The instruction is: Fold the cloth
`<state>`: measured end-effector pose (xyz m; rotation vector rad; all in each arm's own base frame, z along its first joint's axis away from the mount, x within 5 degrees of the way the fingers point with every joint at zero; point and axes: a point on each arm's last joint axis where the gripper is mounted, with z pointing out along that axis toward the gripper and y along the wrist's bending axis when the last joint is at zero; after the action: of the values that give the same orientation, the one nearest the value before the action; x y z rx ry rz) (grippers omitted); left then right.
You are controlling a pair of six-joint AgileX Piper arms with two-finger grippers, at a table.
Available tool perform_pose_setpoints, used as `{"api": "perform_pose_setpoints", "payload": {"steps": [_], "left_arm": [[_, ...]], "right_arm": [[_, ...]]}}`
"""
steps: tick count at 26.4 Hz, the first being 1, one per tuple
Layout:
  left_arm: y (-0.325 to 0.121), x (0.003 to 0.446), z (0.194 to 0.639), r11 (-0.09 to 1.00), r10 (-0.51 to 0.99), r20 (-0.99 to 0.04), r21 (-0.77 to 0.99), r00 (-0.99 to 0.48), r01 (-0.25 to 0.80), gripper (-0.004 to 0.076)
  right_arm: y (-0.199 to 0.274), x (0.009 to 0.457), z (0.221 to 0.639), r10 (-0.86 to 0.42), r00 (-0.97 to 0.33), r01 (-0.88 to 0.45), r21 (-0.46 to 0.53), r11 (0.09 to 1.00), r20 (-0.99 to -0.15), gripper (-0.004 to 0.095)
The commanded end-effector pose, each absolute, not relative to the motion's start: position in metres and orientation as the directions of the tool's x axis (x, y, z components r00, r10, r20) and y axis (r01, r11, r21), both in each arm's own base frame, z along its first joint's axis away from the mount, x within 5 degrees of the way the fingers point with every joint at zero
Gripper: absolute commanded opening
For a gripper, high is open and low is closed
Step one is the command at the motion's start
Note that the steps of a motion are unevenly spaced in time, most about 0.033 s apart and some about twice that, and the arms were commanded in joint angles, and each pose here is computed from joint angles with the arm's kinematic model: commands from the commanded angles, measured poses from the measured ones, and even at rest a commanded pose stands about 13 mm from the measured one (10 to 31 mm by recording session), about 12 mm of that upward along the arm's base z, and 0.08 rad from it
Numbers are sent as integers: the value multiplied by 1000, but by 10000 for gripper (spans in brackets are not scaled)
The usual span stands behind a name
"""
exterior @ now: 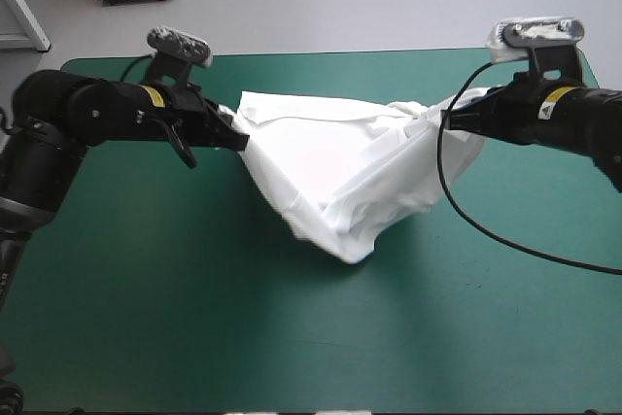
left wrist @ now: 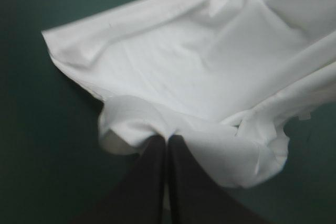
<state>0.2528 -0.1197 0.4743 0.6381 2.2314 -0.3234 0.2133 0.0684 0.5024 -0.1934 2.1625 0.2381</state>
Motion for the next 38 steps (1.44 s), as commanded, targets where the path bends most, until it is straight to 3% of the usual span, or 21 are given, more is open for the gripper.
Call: {"api": "perform_pose_setpoints", "payload": {"steps": [1, 12, 20, 26, 29, 31, 33, 34, 38], "left_arm": [[-107, 225, 535, 843, 278, -885, 38, -373, 537, -9], [-81, 163, 631, 842, 196, -978, 203, 66, 499, -9], [-66, 115, 684, 852, 43, -888, 272, 458, 448, -9], [-56, 90, 705, 871, -48, -794, 264, 606, 414, -9], [-55, 87, 706, 872, -47, -783, 270, 620, 408, -9], [-60, 102, 701, 873, -6, -813, 279, 582, 399, -9], [-68, 136, 688, 890, 45, -882, 249, 469, 383, -9], [-76, 168, 672, 901, 101, -935, 231, 341, 366, -9], [-108, 272, 610, 908, 246, -969, 238, 22, 345, -9]], "right_arm": [[57, 187, 547, -66, -390, -248, 36, 968, -918, -19], [39, 130, 637, -22, 92, -267, -46, 962, -996, -19], [29, 97, 686, 14, 424, -239, -97, 966, -905, -18], [26, 74, 712, 87, 606, -264, -97, 960, -791, -16], [29, 81, 712, 106, 594, -281, -82, 956, -797, -16], [34, 103, 703, 88, 507, -281, -68, 957, -858, -16], [40, 138, 687, 56, 356, -241, -34, 970, -933, -16], [44, 166, 672, 44, 235, -203, -5, 979, -971, -17], [63, 262, 614, -15, -86, -73, -9, 997, -996, -19]]}}
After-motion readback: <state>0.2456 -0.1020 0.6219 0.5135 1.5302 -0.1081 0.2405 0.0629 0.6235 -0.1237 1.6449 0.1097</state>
